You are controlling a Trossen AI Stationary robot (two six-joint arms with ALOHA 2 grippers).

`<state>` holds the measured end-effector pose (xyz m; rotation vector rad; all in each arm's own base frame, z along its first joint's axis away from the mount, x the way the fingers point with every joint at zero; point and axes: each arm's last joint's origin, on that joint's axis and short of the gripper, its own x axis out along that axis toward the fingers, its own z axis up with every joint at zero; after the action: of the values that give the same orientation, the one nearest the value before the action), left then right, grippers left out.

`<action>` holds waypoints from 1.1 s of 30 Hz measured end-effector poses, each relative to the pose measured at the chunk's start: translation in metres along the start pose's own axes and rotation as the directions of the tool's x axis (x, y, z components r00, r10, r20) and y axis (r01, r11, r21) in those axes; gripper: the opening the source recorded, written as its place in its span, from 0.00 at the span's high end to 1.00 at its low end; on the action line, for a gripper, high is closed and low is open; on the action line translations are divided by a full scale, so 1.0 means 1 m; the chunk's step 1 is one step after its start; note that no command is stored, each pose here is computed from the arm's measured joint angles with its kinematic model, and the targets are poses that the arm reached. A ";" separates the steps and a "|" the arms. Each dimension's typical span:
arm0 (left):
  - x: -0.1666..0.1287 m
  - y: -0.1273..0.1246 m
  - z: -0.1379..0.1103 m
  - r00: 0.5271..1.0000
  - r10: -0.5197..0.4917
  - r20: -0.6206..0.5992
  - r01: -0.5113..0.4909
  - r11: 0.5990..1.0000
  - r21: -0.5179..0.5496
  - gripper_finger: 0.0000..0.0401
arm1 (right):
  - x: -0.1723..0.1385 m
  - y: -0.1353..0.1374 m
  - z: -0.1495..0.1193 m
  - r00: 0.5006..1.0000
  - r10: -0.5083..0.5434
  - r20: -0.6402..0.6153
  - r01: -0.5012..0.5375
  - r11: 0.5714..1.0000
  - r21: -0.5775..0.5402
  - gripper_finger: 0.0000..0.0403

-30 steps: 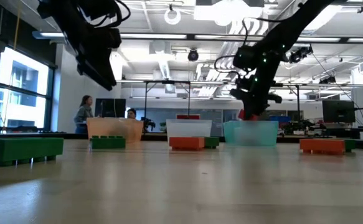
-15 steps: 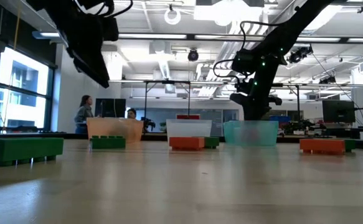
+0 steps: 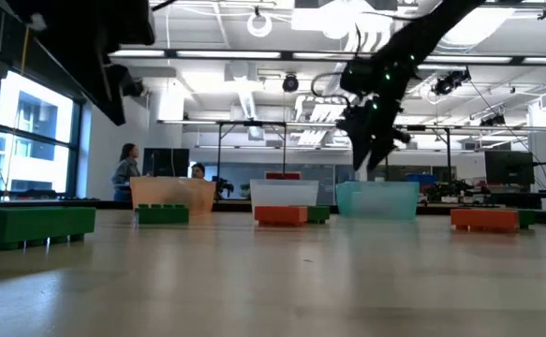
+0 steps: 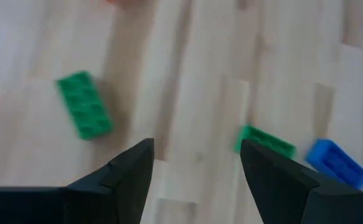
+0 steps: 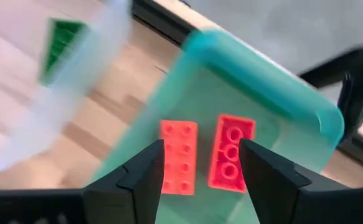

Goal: Sort & place blocks by color
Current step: Put the blue game piece into the bin

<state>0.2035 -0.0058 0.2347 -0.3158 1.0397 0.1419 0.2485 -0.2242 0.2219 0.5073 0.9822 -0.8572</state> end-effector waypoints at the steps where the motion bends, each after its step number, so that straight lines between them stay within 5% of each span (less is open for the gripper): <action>1: 0.000 -0.005 -0.002 1.000 -0.013 -0.005 0.013 1.000 0.003 0.43 | -0.005 0.004 0.004 1.000 -0.003 0.012 0.003 1.000 -0.012 0.52; 10: -0.002 -0.041 -0.020 0.994 -0.096 -0.050 0.096 0.995 -0.007 0.43 | -0.039 0.036 0.026 0.989 -0.074 0.127 0.094 0.983 -0.157 0.52; 24: -0.006 -0.088 -0.055 0.997 -0.076 -0.022 0.075 0.996 -0.053 0.43 | -0.048 0.035 0.035 0.982 -0.092 0.163 0.117 0.982 -0.150 0.52; 33: 0.025 -0.123 -0.071 0.994 -0.097 -0.046 0.097 0.995 -0.012 0.43 | -0.048 0.035 0.035 0.982 -0.092 0.164 0.116 0.983 -0.143 0.52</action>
<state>0.1906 -0.1462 0.2032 -0.3789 1.0675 0.0522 0.2814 -0.2099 0.2807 0.2557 0.9263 -0.8943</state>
